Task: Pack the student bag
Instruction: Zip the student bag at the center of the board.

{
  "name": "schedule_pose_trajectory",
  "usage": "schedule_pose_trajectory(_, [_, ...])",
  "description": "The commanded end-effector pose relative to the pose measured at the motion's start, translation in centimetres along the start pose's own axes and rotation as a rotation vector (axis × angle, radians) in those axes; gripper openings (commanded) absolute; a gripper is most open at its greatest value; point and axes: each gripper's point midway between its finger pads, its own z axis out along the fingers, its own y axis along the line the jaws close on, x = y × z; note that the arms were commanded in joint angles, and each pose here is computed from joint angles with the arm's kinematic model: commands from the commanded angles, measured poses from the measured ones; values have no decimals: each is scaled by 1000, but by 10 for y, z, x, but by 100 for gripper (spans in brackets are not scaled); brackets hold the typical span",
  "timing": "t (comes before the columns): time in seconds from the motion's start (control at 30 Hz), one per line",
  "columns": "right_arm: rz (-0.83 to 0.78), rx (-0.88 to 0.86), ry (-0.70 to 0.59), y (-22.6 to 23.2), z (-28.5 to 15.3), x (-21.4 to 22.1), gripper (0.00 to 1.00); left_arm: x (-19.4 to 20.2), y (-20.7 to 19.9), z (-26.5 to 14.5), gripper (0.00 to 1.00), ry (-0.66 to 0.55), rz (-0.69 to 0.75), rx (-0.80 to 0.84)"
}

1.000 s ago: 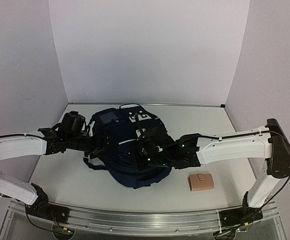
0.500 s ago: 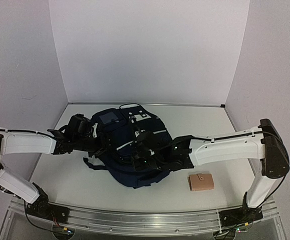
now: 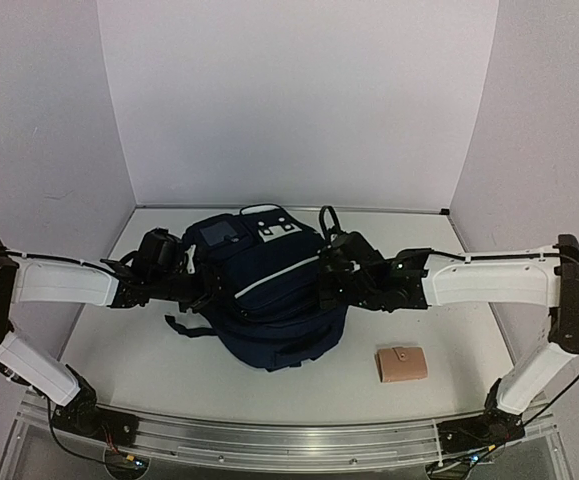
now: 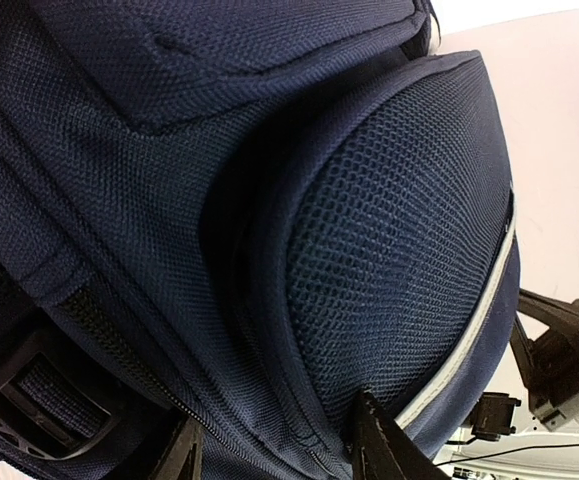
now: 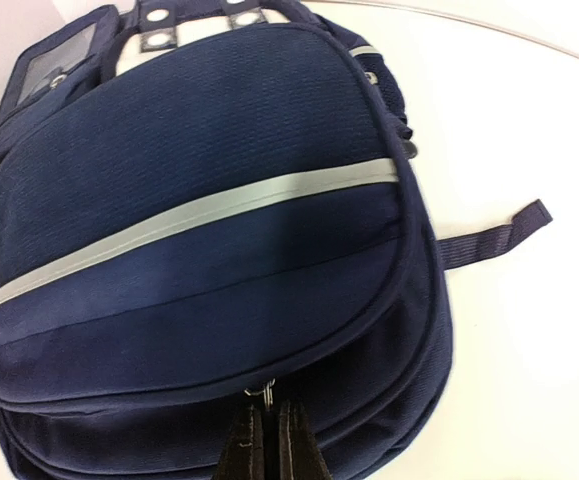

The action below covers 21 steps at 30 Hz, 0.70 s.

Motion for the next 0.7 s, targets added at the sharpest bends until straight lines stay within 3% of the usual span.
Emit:
schedule_pose_trajectory(0.0, [8,63,-35,-38,6,-13,0,-16,24,-1,49,-70,25,-96])
schedule_pose_trajectory(0.27, [31,-82,-29,-52,22,-21,0,-42,-12,-29,52,-90,290,-151])
schedule_pose_trajectory(0.43, [18,-288,-65,-27,5,-27,0,-56,-56,-50,64,-154,603,-282])
schedule_pose_trajectory(0.53, [17,-361,-73,-18,-1,-24,0,-57,-85,-47,67,-183,770,-338])
schedule_pose_trajectory(0.67, [18,-412,-73,-12,-5,-21,0,-40,-120,-15,68,-118,924,-235])
